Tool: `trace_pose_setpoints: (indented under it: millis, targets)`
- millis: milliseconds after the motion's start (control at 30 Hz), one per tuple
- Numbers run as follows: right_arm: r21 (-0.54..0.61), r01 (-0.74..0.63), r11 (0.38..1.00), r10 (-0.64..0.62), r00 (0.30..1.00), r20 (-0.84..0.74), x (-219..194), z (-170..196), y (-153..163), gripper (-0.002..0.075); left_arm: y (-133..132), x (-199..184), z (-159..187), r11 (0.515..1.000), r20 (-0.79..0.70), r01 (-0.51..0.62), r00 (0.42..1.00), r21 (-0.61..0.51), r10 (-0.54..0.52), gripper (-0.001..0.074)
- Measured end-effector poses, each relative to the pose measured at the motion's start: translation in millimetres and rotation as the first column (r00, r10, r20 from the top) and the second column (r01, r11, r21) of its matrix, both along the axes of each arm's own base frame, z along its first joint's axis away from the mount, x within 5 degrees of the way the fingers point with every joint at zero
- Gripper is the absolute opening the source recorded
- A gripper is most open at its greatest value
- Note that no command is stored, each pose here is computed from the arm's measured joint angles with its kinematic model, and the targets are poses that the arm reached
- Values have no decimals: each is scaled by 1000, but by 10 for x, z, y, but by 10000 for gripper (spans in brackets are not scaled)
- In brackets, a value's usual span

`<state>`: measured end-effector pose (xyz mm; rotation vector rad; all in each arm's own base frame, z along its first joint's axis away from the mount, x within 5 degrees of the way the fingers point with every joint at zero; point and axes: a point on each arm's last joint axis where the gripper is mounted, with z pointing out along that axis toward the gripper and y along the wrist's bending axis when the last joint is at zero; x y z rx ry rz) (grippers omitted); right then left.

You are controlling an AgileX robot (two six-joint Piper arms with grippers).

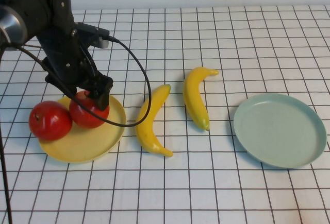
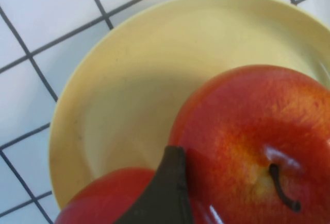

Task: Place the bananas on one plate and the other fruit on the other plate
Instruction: Put one type of fruit in the left plate

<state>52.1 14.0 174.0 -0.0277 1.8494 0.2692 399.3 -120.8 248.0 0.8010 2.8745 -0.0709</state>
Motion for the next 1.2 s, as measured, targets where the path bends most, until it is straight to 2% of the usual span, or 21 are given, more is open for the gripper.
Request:
trace_pose_setpoints:
  millis: [133, 267, 433, 633, 1200]
  targets:
    - [0, 0, 1000, 0, 1000, 0, 0, 0, 0, -17, -21, -6, 1, 1000, -8, -10, 1000, -25, 9, 668]
    - [0, 0, 1000, 0, 1000, 0, 0, 0, 0, -17, -75, -19, 12, 993, -21, 41, 999, -110, -44, 668]
    - [0, 0, 1000, 0, 1000, 0, 0, 0, 0, -17, 42, 22, 23, 985, -25, 28, 999, -168, -33, 668]
    - [0, 0, 1000, 0, 1000, 0, 0, 0, 0, -17, 139, 48, 21, 986, -34, -33, 999, -164, 28, 668]
    - [0, 0, 1000, 0, 1000, 0, 0, 0, 0, -17, 143, 32, 77, 985, -22, -38, 999, -168, 35, 668]
